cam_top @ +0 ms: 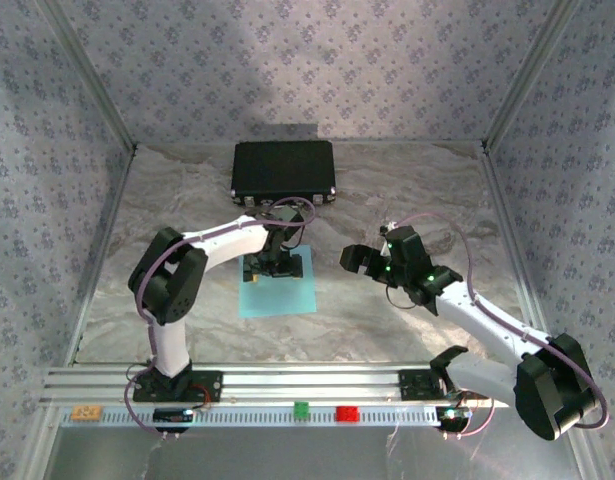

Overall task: Fold a paper plane with a square sheet of paper (pick it up from the middle)
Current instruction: First fold the square sheet of paper in half at the center of the table.

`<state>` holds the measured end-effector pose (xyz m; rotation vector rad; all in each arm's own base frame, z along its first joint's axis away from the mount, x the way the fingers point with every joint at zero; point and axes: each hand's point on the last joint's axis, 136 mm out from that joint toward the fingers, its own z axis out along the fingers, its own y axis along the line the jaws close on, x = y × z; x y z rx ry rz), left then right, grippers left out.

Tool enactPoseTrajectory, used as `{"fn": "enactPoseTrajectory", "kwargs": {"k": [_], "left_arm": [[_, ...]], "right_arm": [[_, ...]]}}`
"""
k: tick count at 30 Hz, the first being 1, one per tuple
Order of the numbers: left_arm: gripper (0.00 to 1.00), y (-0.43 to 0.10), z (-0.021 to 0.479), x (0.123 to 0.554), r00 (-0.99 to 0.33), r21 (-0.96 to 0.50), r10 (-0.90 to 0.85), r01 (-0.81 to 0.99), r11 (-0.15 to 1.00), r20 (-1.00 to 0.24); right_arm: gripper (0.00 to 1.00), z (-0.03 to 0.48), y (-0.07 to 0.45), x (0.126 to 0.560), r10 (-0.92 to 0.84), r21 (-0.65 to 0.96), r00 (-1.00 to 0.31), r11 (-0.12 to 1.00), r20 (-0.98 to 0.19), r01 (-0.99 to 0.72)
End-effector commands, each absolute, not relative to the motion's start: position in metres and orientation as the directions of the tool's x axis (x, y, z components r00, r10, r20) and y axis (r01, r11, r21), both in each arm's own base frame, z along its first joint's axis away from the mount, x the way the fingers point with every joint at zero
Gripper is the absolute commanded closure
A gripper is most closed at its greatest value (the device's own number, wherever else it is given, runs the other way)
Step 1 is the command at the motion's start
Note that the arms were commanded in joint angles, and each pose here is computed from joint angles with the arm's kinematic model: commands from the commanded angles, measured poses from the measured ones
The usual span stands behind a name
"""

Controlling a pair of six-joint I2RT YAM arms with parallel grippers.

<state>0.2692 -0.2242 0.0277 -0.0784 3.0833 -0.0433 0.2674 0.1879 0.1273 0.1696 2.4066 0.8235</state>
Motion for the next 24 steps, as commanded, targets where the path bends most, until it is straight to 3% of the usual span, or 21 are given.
{"fn": "enactPoseTrajectory", "kwargs": {"k": [1, 14, 24], "left_arm": [[0.01, -0.222, 0.025, 0.268, -0.998, 0.01, -0.058, -0.059, 0.998, -0.038], [0.0, -0.218, -0.009, 0.25, -0.997, 0.014, -0.071, -0.07, 0.997, 0.034], [0.03, -0.214, -0.009, 0.251, -0.998, 0.031, -0.066, -0.065, 0.997, 0.024]], "right_arm": [[0.01, 0.135, 0.189, 0.271, 0.287, 0.58, -0.813, 0.811, -0.507, -0.075], [0.01, 0.133, 0.186, 0.271, 0.289, 0.572, -0.814, 0.818, -0.504, -0.064], [0.01, 0.133, 0.185, 0.271, 0.294, 0.569, -0.811, 0.821, -0.505, -0.056]]}}
